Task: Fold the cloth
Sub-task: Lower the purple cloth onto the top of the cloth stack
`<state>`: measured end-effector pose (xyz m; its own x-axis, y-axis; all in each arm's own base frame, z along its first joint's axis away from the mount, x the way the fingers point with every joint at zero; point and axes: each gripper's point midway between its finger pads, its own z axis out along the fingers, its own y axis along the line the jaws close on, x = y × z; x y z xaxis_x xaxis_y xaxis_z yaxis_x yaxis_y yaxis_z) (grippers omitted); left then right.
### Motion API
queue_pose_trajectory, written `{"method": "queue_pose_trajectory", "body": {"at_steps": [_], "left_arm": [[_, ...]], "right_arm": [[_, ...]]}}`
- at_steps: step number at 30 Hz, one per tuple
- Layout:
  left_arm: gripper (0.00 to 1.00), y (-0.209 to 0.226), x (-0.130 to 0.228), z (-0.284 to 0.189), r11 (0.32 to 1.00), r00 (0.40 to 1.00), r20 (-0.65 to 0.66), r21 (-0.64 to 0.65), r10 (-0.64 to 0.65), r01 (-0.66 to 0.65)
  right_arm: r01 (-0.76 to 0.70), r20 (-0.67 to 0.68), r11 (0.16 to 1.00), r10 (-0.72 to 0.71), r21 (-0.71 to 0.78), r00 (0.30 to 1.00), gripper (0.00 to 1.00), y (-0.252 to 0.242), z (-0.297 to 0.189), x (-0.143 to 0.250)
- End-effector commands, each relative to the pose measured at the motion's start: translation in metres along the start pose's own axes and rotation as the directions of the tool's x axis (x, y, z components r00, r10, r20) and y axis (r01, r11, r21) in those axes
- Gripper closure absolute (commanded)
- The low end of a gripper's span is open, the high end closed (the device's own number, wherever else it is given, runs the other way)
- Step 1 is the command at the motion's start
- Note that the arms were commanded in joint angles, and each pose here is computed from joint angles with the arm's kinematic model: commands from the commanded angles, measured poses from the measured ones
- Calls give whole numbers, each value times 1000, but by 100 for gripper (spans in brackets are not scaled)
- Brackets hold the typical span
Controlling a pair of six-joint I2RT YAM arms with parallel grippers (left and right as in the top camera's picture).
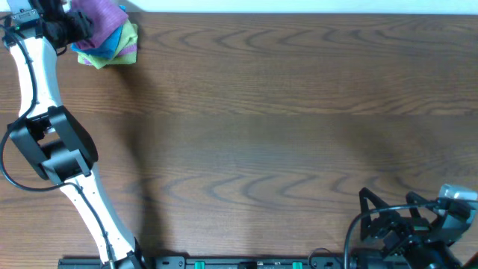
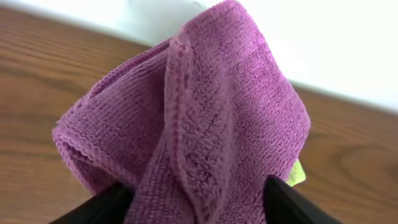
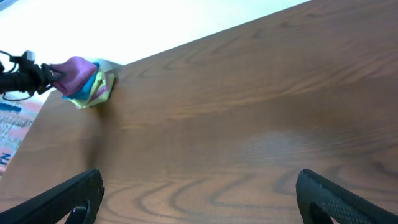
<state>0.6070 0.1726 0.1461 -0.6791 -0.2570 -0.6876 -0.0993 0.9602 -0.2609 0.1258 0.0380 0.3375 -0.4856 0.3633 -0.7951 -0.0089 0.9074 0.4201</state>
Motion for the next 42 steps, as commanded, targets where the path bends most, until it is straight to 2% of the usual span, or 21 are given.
{"method": "queue_pose_trajectory", "body": {"at_steps": [1,2,7,13,23,34,36,37,39,40,41,42], "left_arm": [[26,7,-6,-2,999,1000,15,-36,6,-5],[23,10,-6,-2,999,1000,15,-53,-2,2],[22,24,-6,-5,994,1000,18,-110,-12,14],[23,42,-10,-13,989,996,43,-128,-75,80],[23,69,-12,-24,978,993,60,-181,-97,107],[24,67,-16,-27,977,990,75,-166,-119,130],[34,58,-23,-32,984,989,90,-124,-115,126],[48,52,-32,-40,988,988,107,-104,-107,118],[66,43,-46,-56,990,986,141,-93,-91,104],[88,37,-55,-69,991,984,159,-93,-81,96],[94,33,-59,-77,992,984,166,-92,-71,87],[94,30,-62,-83,993,983,172,-93,-58,74]], "right_arm": [[-18,-14,1000,18,-8,1000,1,1,3,1],[-18,-14,1000,18,-8,1000,1,1,3,1],[-19,-18,1000,18,-14,1000,1,2,3,2],[-19,-21,1000,19,-13,1000,1,2,3,3],[-24,-21,1000,24,-14,1000,1,2,3,3],[-24,-28,999,23,-34,999,1,5,3,4],[-24,-28,999,23,-34,999,1,5,3,4],[-24,-28,999,23,-34,999,1,5,3,4],[-23,-29,999,22,-34,999,1,5,3,4],[-23,-29,999,22,-34,999,1,5,3,4],[-23,-28,999,22,-34,999,1,5,3,4],[-18,-28,999,17,-35,999,1,5,3,4]]}}
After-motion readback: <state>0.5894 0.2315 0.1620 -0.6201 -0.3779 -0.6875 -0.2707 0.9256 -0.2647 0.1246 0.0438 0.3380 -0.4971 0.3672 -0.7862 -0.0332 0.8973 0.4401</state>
